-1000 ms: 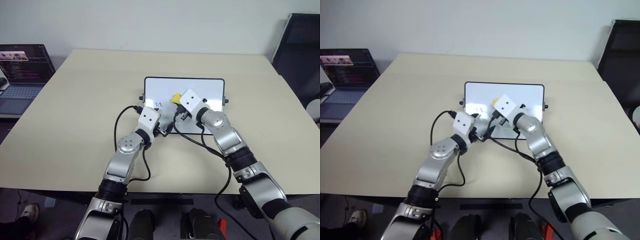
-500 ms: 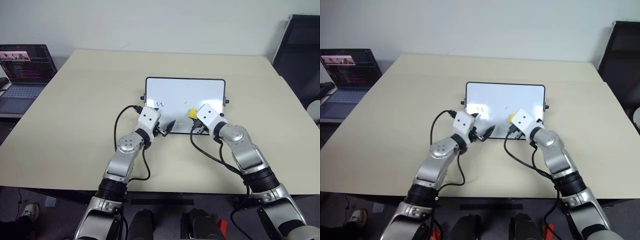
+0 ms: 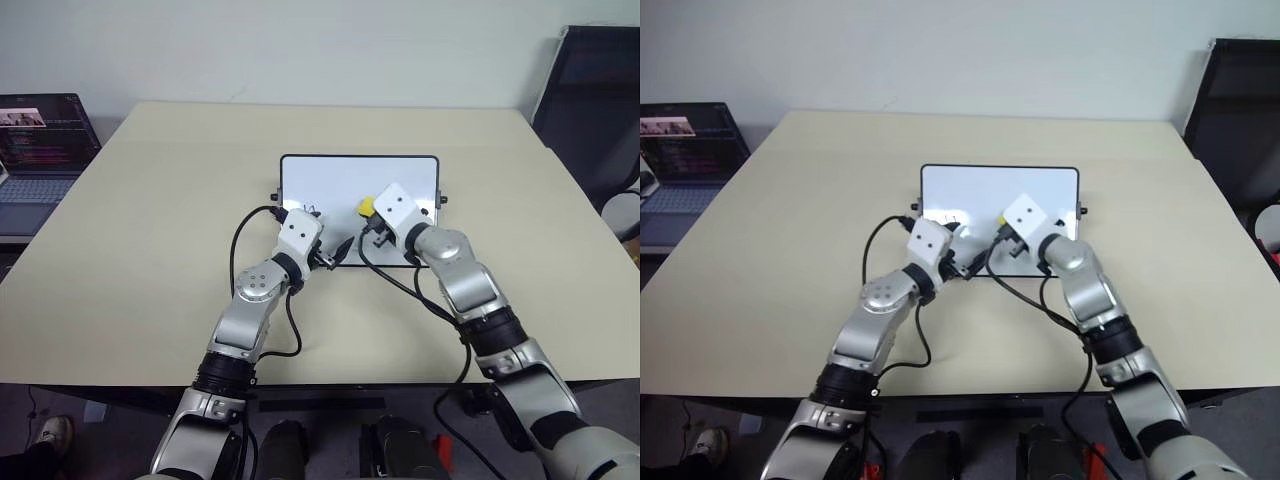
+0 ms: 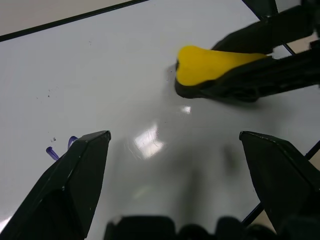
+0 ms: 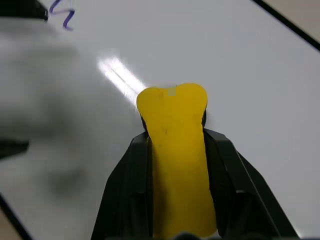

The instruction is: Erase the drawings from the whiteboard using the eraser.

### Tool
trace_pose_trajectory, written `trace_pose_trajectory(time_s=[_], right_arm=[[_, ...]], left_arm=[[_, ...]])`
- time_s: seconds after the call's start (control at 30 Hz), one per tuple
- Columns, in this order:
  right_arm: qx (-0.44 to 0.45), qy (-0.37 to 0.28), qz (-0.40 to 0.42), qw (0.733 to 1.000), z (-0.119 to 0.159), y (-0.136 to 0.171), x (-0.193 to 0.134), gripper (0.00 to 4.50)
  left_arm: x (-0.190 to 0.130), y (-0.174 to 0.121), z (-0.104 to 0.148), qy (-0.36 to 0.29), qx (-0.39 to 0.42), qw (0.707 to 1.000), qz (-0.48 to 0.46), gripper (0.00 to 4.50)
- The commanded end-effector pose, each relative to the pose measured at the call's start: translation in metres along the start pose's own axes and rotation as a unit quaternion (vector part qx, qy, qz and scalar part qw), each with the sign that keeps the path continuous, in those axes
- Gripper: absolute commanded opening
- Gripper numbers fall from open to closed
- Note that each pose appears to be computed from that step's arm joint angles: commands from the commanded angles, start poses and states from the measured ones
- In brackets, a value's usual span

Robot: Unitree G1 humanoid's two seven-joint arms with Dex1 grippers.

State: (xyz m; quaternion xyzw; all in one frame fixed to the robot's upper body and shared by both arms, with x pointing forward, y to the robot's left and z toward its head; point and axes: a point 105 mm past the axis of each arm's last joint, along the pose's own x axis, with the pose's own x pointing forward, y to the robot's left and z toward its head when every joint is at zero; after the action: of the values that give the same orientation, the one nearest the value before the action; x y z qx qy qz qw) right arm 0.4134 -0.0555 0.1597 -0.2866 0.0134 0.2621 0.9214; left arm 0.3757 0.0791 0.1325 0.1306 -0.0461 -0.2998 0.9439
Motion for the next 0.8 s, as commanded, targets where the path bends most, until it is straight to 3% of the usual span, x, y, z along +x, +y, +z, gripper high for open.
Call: trace_pose_trajectory(time_s=[0.03,0.37,0.8], right_arm=[[0.0,-0.027,-0.008,1.0,0.019,-0.004,0.008,1.09],[0.003,-0.034,-0.012,0.999,0.016,-0.006,0.005,1.09],[0.015,-0.108,-0.027,0.994,-0.002,-0.007,-0.042,1.09]], left_arm=[[0.002,0.001,0.013,-0.022,0.01,1.0,0.001,4.5],[0.0,0.002,0.011,-0.02,0.009,1.0,0.003,4.5],[0.001,-0.002,0.011,-0.021,0.008,1.0,-0.005,4.5]])
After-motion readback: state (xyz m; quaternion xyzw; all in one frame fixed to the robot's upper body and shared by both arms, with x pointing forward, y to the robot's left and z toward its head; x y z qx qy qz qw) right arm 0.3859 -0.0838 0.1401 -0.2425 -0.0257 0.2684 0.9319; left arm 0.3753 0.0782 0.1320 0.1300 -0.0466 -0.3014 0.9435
